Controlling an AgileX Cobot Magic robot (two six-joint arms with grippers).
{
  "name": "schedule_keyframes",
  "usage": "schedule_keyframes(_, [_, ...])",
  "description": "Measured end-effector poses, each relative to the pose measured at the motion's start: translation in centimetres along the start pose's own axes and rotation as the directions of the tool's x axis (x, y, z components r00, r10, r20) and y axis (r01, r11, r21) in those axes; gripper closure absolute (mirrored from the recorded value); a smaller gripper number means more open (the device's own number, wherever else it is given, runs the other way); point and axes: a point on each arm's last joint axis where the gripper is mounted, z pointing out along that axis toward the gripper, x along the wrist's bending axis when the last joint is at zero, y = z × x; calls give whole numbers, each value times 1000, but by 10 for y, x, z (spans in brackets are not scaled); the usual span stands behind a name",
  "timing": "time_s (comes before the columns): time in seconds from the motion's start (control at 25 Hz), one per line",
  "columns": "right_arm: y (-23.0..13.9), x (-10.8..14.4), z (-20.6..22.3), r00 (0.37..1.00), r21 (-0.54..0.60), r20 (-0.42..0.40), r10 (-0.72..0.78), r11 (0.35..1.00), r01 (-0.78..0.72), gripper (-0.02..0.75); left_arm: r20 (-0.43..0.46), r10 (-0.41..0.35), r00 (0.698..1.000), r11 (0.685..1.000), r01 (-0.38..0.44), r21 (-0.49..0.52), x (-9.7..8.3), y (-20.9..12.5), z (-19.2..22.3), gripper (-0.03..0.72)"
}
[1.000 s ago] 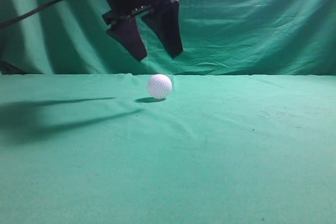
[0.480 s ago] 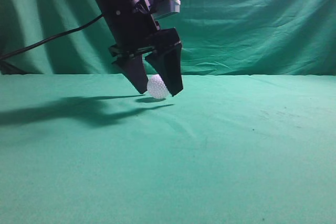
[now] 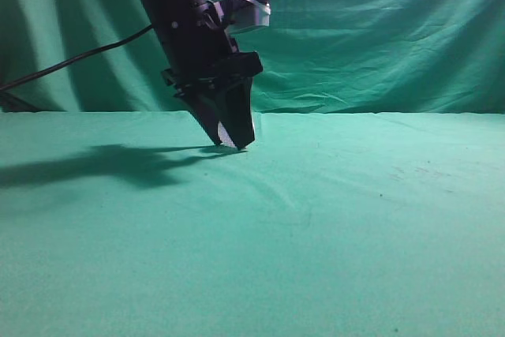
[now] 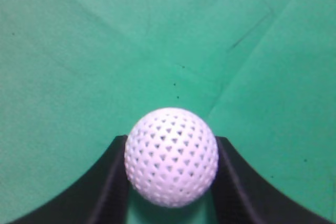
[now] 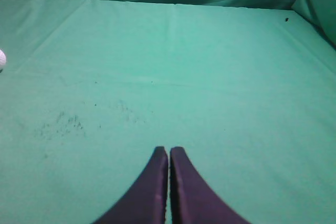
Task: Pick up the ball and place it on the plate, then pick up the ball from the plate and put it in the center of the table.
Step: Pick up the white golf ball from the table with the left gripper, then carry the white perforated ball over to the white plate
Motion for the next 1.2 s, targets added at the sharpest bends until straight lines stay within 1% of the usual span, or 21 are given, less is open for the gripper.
schedule_keyframes(0.16, [0, 0, 0, 1000, 0, 0, 0, 1000, 0, 738, 17, 12, 1000, 1000, -12, 5, 0, 8, -8, 371])
schedule_keyframes(0.28, [0, 0, 0, 1000, 0, 0, 0, 1000, 0, 738, 37, 22, 999, 1000, -22, 5, -1, 20, -21, 371])
schedule_keyframes(0.36, [0, 0, 0, 1000, 0, 0, 0, 1000, 0, 738, 40, 3, 999, 1000, -3, -5, -1, 30, -32, 371])
schedule_keyframes(0.6, [0, 0, 0, 1000, 0, 0, 0, 1000, 0, 738, 14, -104, 994, 994, 105, -21, 0, 48, -67, 371])
schedule_keyframes(0.76, [0, 0, 0, 1000, 0, 0, 0, 1000, 0, 738, 7, -107, 994, 993, 107, -47, -7, 53, -101, 371])
schedule_keyframes(0.88, [0, 0, 0, 1000, 0, 0, 0, 1000, 0, 738, -12, -114, 993, 992, 113, -61, -12, 54, -131, 371])
schedule_keyframes(0.96, [0, 0, 0, 1000, 0, 0, 0, 1000, 0, 738, -42, -115, 993, 992, 112, -66, -15, 54, -148, 371])
schedule_keyframes(1.2, [0, 0, 0, 1000, 0, 1, -2, 1000, 2, 738, -170, -133, 976, 987, 116, -108, -21, 40, -196, 371])
